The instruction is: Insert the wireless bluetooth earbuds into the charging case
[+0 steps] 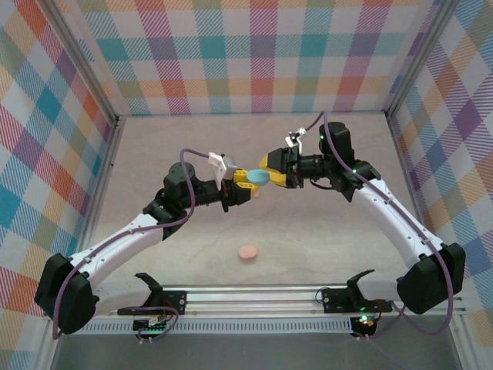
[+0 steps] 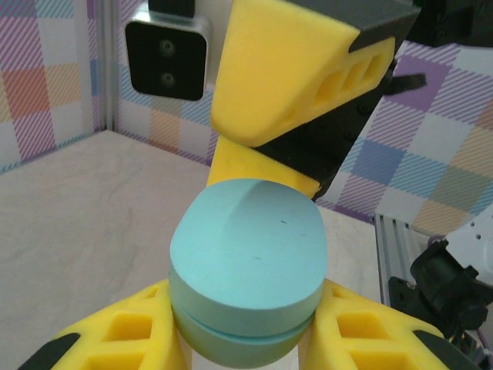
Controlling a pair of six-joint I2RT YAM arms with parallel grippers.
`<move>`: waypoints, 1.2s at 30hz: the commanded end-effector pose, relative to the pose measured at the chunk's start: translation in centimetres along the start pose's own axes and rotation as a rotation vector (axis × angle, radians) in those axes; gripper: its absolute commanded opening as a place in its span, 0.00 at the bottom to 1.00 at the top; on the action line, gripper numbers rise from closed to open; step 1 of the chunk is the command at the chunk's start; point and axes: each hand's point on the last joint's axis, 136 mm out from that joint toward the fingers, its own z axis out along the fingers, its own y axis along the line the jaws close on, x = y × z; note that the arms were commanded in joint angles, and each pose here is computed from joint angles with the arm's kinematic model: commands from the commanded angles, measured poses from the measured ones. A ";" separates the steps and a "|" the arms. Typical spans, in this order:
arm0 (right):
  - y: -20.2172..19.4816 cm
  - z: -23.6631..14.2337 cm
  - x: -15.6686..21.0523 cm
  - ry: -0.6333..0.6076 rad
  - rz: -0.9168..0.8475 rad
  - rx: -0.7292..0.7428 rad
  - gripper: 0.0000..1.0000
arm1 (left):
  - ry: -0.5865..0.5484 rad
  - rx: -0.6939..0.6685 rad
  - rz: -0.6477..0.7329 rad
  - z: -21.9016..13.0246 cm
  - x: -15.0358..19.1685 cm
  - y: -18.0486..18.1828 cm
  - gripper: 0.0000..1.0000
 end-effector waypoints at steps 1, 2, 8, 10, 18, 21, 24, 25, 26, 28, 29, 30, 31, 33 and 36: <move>1.3 0.3 0.5 0.050 0.010 -0.087 0.56 | -0.079 0.038 0.028 0.2 -3.1 -0.7 0.00; 1.2 0.4 0.6 0.056 0.016 -0.093 0.55 | -0.083 0.039 0.027 0.3 -3.2 -0.7 0.00; 1.1 0.6 1.0 0.086 0.024 -0.105 0.51 | -0.086 0.042 0.024 0.8 -3.5 -0.5 0.00; 1.3 0.6 1.0 0.090 0.023 -0.114 0.48 | -0.079 0.040 0.024 0.9 -3.4 -0.3 0.00; 1.4 0.9 1.2 0.123 0.041 -0.143 0.40 | -0.025 0.018 0.031 1.6 -2.4 0.4 0.00; 1.4 0.9 1.3 0.132 0.041 -0.146 0.42 | -0.018 0.014 0.033 1.7 -2.4 0.5 0.00; 1.4 1.0 1.3 0.137 0.044 -0.151 0.38 | -0.010 0.014 0.029 1.9 -2.2 0.7 0.00; 1.4 1.0 1.3 0.137 0.046 -0.151 0.35 | -0.009 0.015 0.027 2.0 -2.2 0.7 0.00; 1.3 1.1 1.2 0.136 0.048 -0.152 0.32 | -0.005 0.015 0.026 2.1 -2.1 0.7 0.00; 1.3 1.1 1.1 0.131 0.049 -0.154 0.29 | 0.001 0.015 0.023 2.1 -2.1 0.8 0.00; 1.3 1.1 1.0 0.128 0.048 -0.154 0.29 | 0.003 0.013 0.020 2.1 -2.0 0.8 0.00; 1.2 1.2 0.9 0.127 0.050 -0.153 0.28 | 0.006 0.011 0.019 2.1 -2.0 0.9 0.02; 1.2 1.3 0.8 0.126 0.051 -0.153 0.28 | 0.009 0.009 0.018 2.1 -1.9 0.9 0.04; 1.0 1.4 0.6 0.122 0.057 -0.153 0.27 | 0.014 0.005 0.016 2.0 -1.8 0.9 0.15; 0.6 1.5 0.0 0.107 0.067 -0.149 0.27 | 0.024 -0.024 0.010 1.6 -1.5 1.1 0.51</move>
